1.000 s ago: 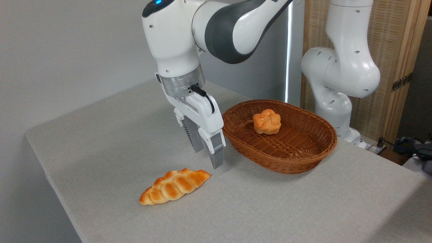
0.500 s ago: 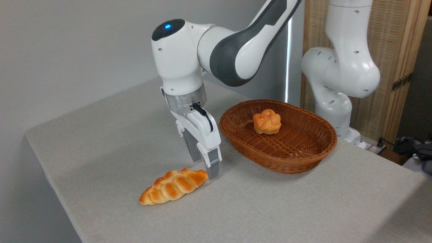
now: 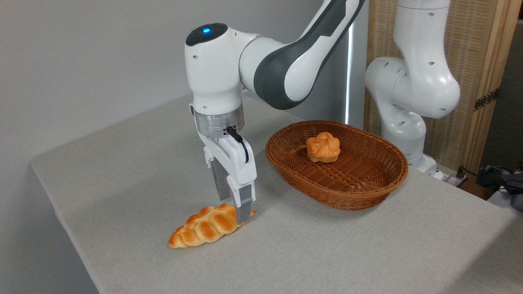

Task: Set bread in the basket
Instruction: 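Lower the gripper around the roll's middle and close on it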

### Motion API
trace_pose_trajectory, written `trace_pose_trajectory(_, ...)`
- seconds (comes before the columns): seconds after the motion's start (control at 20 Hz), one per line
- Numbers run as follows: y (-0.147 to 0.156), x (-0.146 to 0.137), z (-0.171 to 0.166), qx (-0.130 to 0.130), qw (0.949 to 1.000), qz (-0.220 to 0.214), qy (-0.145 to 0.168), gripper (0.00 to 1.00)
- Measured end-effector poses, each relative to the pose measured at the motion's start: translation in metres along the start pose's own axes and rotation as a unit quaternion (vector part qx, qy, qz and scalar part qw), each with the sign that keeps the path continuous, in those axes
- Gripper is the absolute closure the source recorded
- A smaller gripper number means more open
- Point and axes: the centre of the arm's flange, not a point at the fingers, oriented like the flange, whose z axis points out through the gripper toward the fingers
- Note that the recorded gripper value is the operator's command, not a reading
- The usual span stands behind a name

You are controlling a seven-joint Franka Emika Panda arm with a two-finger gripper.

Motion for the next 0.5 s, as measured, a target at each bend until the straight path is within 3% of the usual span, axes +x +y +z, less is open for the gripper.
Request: trace_pose_trajectory(0.5,-0.0105,0.0082,-0.0023,0.041,0.9985,0.016,0.033,0.0)
